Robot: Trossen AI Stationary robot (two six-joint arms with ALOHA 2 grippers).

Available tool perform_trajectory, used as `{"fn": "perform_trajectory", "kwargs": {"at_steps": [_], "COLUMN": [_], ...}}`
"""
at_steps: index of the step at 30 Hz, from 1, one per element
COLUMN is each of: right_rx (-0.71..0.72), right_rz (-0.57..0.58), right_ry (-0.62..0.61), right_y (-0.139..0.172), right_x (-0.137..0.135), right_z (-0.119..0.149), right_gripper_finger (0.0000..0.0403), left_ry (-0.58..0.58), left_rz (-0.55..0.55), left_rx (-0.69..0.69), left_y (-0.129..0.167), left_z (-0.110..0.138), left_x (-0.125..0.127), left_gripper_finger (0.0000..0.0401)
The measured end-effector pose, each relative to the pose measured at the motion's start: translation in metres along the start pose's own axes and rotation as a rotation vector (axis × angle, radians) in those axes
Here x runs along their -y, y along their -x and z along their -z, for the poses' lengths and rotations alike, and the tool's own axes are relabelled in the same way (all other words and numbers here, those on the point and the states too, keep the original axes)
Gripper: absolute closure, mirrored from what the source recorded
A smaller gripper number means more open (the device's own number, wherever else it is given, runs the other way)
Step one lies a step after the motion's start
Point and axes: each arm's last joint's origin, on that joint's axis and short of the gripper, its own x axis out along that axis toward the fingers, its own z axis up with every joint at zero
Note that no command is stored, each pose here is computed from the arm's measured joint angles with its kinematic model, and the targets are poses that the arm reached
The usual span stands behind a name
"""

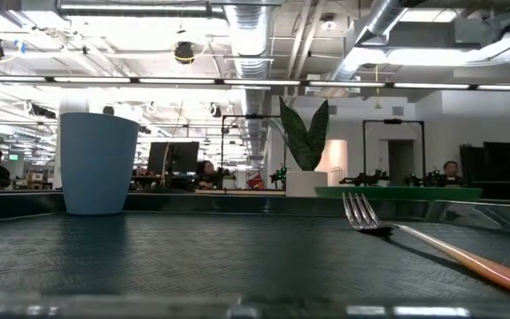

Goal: Pick and place plate/cup/fork/spoon on tray
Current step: Put the orange spoon on the right of the orange fork on the serving tray

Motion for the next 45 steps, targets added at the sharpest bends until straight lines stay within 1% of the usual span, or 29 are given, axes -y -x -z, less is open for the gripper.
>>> {"fn": "perform_trajectory", "kwargs": {"at_steps": [3, 12, 15, 20, 23, 33, 45], "right_rx": [-0.008, -0.031, -0.033, -0.033, -0.044, -0.049, -0.052], "right_rz": [-0.025, -0.010, -0.025, -0.027, -0.032, -0.034, -0.021], "right_ry": [-0.001, -0.015, -0.019, -0.019, -0.018, -0.017, -0.014], "right_y": [-0.005, -0.014, -0.015, -0.014, -0.014, -0.014, -0.014], "right_x": [0.002, 0.011, 0.010, 0.010, 0.010, 0.010, 0.011], "right_z": [0.001, 0.006, 0.006, 0.006, 0.006, 0.006, 0.006], "right_gripper_finger": [0.0394, 0.0394, 0.0393, 0.0393, 0.0392, 0.0392, 0.0391], "left_ry": [0.024, 0.068, 0.090, 0.094, 0.107, 0.112, 0.111], "left_rz": [-0.001, 0.012, 0.027, 0.030, 0.047, 0.046, 0.055], "left_rx": [-0.019, -0.015, -0.025, -0.024, -0.025, -0.027, -0.039], "left_y": [-0.004, -0.010, -0.011, -0.011, -0.011, -0.011, -0.011], "left_z": [0.005, 0.009, 0.010, 0.010, 0.010, 0.010, 0.011], "left_x": [-0.001, -0.003, -0.003, -0.003, -0.002, -0.002, -0.002], "left_gripper_finger": [0.0175, 0.0175, 0.0175, 0.0181, 0.0203, 0.0310, 0.0395]}}
